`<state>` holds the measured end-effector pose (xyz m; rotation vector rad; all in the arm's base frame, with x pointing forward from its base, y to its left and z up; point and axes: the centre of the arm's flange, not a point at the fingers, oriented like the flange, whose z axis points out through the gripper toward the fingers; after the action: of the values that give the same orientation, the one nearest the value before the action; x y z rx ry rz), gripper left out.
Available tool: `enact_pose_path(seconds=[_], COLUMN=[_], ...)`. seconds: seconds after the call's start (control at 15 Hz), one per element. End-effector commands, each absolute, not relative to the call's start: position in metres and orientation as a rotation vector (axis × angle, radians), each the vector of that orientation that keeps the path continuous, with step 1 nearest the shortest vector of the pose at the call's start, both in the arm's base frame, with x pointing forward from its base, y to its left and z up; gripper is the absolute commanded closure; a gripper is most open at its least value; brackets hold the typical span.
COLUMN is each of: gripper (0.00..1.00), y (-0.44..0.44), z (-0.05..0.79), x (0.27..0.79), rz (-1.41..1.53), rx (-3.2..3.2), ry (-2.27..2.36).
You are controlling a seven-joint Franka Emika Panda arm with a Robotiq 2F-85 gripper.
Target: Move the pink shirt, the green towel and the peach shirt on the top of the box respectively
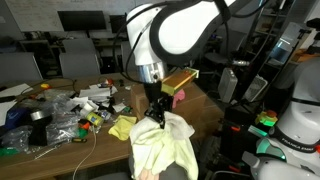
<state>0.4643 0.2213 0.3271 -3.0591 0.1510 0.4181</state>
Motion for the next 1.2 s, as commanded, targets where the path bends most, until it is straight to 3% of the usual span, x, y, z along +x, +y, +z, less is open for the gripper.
enact_pose_path(seconds=[0.0, 0.6, 1.13], gripper=[0.97, 0.97, 0.97], y=[0.193, 0.1, -0.027], z=[0.392, 0.493, 0.532], x=[0.468, 0.511, 0.529], rz=[0.38, 0.381, 0.292], rx=[-3.072, -3.013, -2.782], ry=[0.221, 0.426, 0.661])
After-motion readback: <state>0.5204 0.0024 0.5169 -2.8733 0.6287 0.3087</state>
